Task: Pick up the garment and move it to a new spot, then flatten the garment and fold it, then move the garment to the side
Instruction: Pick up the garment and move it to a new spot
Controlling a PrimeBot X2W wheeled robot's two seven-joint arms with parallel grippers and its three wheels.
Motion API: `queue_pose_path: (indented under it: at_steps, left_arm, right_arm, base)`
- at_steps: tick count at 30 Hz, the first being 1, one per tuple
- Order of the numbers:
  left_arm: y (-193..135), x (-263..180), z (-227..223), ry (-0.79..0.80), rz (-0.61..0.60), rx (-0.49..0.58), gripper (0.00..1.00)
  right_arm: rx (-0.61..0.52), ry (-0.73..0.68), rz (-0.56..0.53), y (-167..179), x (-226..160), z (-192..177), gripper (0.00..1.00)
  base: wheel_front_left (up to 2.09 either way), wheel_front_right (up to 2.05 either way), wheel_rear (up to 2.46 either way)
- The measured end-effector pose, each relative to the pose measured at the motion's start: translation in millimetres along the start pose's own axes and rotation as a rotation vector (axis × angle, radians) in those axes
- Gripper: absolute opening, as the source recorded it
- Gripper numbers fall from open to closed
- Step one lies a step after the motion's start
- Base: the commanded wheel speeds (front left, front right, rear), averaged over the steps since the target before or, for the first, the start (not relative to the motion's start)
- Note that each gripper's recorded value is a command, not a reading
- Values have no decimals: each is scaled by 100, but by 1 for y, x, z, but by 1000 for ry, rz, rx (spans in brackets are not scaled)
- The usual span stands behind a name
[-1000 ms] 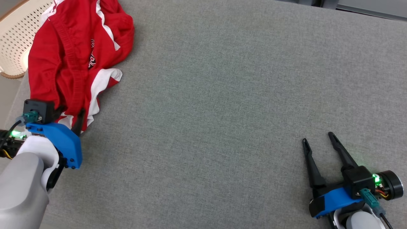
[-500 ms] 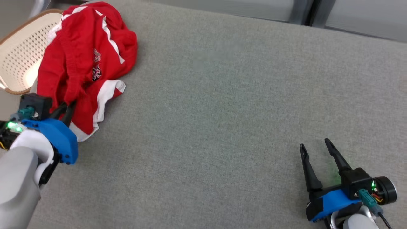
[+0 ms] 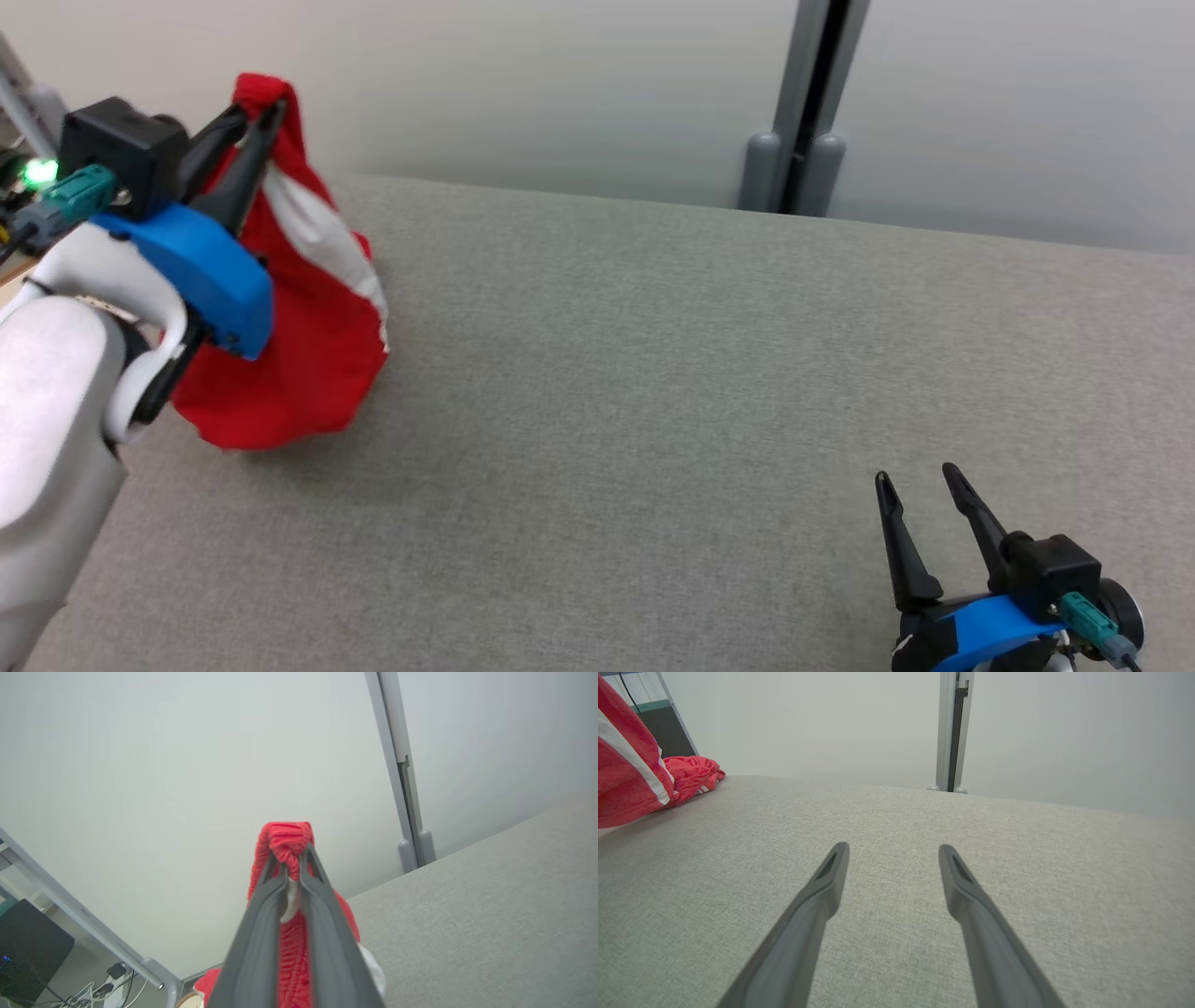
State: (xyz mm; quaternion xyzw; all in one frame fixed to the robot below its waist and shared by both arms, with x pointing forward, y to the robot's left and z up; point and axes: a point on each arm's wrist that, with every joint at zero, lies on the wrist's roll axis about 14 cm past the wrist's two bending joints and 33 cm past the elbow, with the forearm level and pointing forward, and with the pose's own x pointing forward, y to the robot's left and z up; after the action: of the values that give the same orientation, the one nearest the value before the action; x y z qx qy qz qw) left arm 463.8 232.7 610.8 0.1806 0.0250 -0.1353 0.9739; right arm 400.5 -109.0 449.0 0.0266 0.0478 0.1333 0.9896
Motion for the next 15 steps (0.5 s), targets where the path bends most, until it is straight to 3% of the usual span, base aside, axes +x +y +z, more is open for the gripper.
queue_pose_path:
  at_steps: [2,3,4,9,15]
  left_arm:
    - [-22,9,38,-87,-53,14,0]
    - [-51,16,78,-183,-123,20,0]
    - [-51,16,78,-183,-123,20,0]
    - [-130,22,175,-439,-319,-4,0]
    - [-197,17,232,-649,-492,-106,0]
  right_arm:
    - [12,-20,-34,-9,-9,7,100]
    - [24,-34,-74,-20,-20,11,100]
    - [24,-34,-74,-20,-20,11,100]
    - [36,-62,-182,-51,-45,18,100]
    - [45,-71,-304,-86,-69,18,100]
  base:
    - [0,0,0]
    - [0,0,0]
    - [0,0,0]
    - [0,0,0]
    - [0,0,0]
